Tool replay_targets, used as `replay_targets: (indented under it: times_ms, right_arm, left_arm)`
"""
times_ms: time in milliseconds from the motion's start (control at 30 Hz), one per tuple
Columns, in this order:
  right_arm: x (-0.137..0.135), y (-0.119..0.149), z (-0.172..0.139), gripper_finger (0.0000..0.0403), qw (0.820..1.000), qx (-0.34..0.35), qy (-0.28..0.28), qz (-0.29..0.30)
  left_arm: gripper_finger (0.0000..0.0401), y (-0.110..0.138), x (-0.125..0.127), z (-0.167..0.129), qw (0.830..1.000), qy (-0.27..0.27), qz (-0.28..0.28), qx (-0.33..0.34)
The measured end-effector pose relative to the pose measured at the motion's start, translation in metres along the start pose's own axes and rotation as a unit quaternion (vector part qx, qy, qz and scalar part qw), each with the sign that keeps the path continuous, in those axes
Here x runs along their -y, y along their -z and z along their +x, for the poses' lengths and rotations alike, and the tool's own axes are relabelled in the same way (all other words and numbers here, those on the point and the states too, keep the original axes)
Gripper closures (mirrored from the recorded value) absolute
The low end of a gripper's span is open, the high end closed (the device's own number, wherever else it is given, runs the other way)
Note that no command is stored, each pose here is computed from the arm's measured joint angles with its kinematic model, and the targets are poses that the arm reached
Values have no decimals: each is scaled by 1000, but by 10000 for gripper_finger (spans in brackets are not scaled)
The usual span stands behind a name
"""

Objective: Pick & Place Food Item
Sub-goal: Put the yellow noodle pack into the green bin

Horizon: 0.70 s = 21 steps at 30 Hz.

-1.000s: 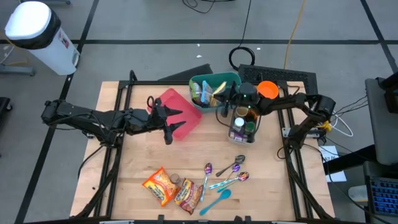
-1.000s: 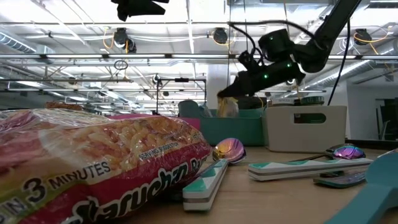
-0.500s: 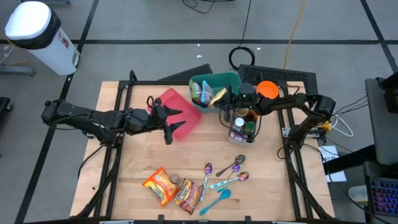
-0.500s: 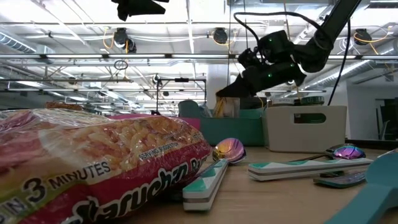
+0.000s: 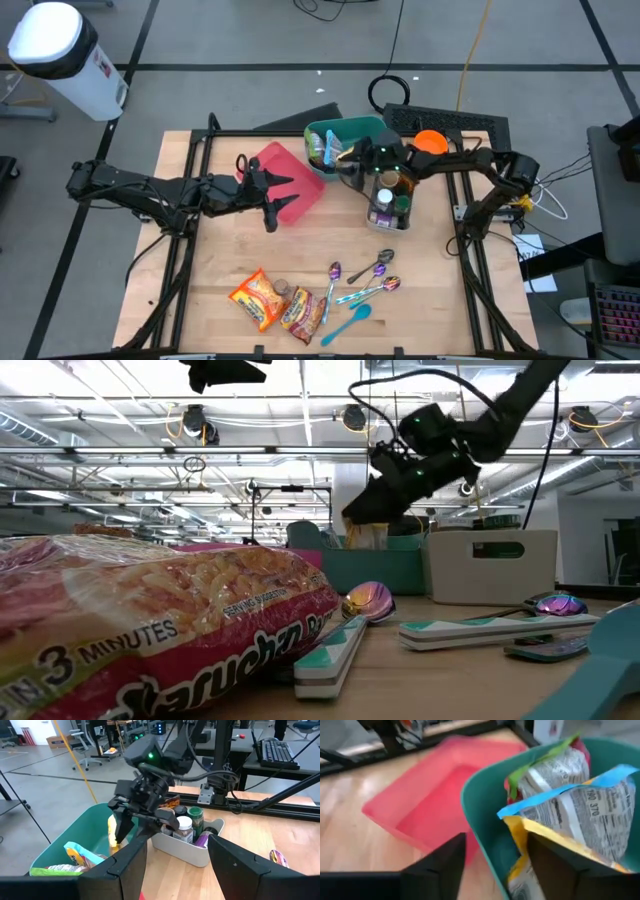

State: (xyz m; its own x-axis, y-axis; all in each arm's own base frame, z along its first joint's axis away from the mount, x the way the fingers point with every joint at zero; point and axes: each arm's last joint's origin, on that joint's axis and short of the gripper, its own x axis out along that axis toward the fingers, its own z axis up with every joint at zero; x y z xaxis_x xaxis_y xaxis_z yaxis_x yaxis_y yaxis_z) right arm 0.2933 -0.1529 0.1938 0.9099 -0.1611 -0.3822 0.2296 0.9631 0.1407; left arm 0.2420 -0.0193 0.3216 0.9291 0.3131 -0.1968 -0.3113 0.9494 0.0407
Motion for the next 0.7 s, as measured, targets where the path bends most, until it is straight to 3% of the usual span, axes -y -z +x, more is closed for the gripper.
replay_targets:
  times_ms: [133, 267, 467, 700]
  right_arm:
    - [-6, -23, 5, 141, 998, -52, 44, 5]
    - [-15, -46, 5, 114, 991, -89, 98, -1]
    - [-27, -64, 3, 121, 979, -110, 172, 10]
    - [-20, -59, -1, 145, 969, -138, 193, 61]
  left_arm:
    - [183, 0, 0, 0, 1000, 0, 0, 0]
    - [183, 0, 0, 0, 1000, 0, 0, 0]
    - [183, 1, 0, 0, 1000, 0, 1, -5]
    - [183, 3, 0, 0, 1000, -1, 1, -15]
